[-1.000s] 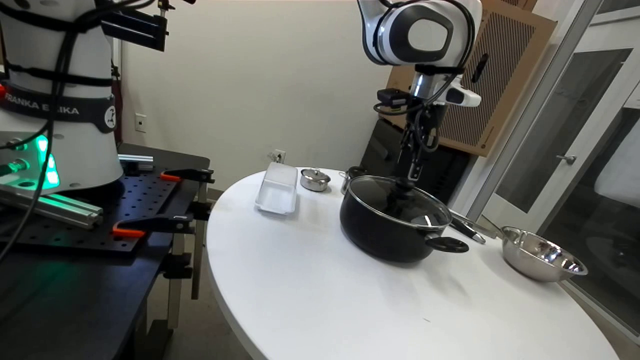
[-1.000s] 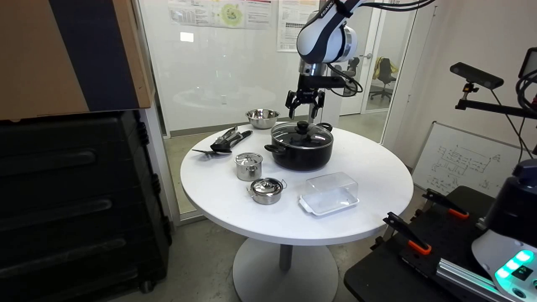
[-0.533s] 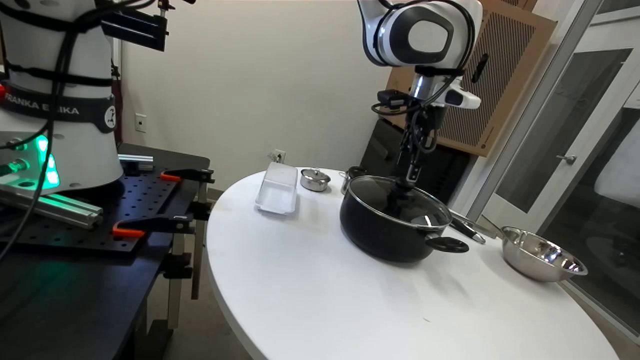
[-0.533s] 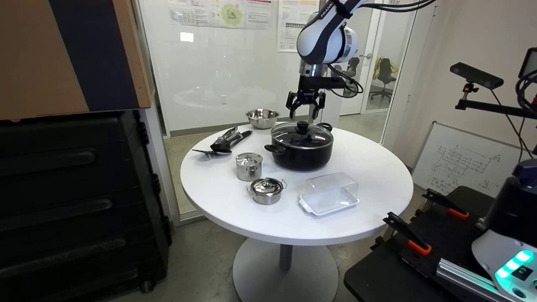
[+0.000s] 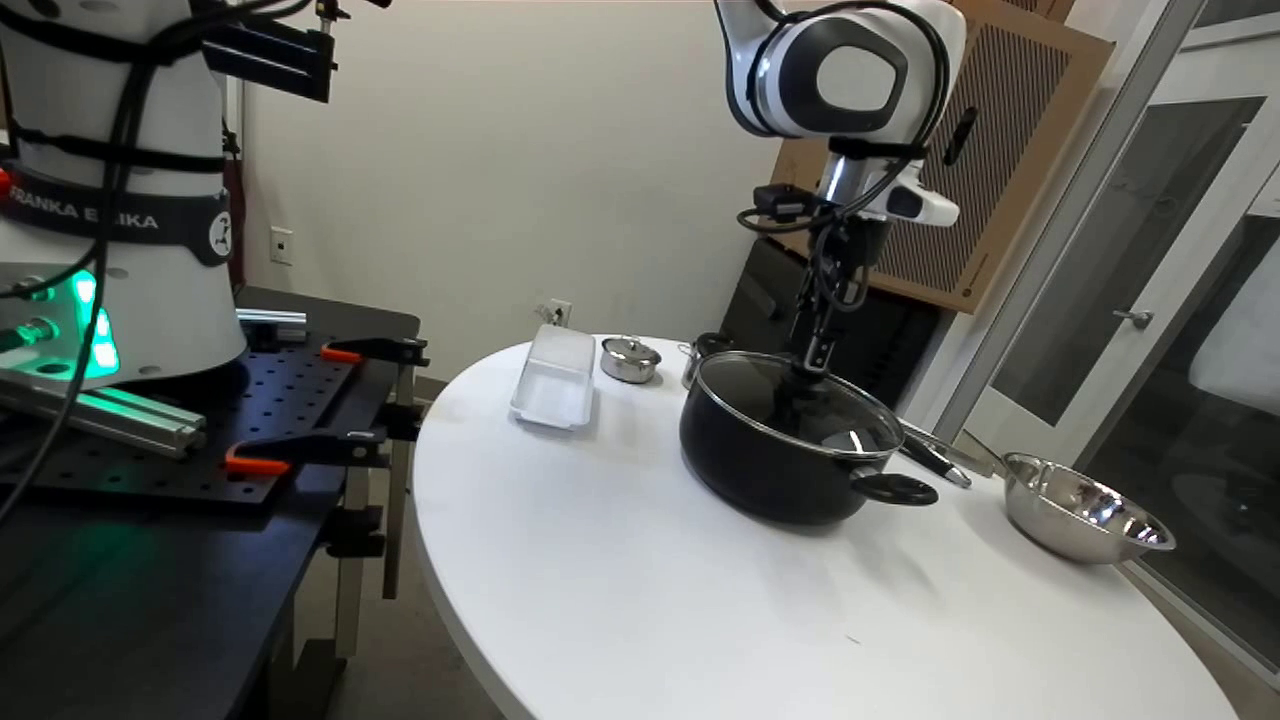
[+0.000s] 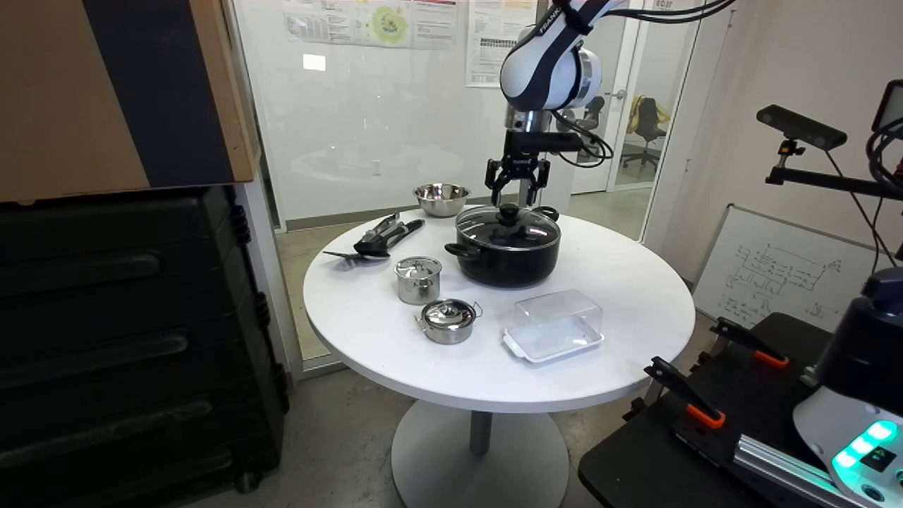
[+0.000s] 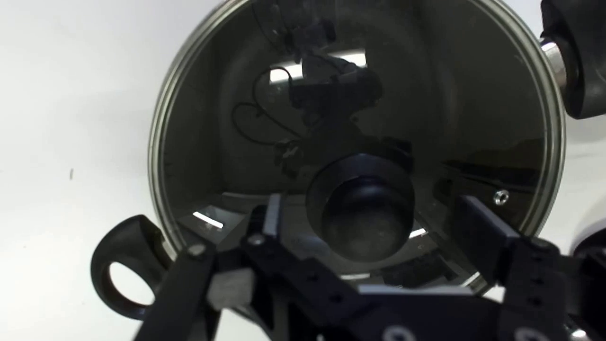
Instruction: Put the silver lid on the small pot, take the glass lid off the large pot, then put the silver lid from the smallest pot on the table
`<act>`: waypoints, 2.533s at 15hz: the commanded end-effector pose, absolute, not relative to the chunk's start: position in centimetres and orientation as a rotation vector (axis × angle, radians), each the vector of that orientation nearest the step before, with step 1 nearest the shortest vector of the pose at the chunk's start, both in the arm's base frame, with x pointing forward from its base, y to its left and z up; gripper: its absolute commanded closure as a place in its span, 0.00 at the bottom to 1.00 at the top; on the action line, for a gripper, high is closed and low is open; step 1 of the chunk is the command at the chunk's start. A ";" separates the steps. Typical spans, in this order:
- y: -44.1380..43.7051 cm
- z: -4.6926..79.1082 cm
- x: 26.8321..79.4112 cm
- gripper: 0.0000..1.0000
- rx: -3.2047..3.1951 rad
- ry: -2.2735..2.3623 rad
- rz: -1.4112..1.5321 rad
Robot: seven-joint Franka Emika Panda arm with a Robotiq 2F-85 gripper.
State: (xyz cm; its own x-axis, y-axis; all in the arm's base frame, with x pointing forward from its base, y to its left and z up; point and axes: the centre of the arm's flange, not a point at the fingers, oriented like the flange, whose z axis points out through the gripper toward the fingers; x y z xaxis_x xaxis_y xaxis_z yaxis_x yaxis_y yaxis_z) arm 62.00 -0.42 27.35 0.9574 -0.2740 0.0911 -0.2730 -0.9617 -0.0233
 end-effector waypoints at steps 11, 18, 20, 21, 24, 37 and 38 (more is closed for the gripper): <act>-0.1 27.2 63.2 0.42 -3.101 0.480 -0.109; -0.2 26.9 63.6 0.59 -3.103 0.477 -0.111; -0.3 27.0 63.6 0.75 -3.104 0.480 -0.114; -0.3 27.0 63.6 0.76 -3.104 0.480 -0.115; -0.3 27.0 63.5 0.76 -3.103 0.472 -0.115; 1.3 35.2 58.0 0.76 -3.097 0.334 -0.299; 0.9 35.2 57.1 0.76 -3.094 0.348 -0.297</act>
State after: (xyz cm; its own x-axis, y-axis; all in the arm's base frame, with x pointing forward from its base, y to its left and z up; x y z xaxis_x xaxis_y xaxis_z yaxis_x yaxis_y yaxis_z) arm 60.73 1.85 33.13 0.9613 -0.2283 0.1544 -0.2255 -0.9736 -0.0354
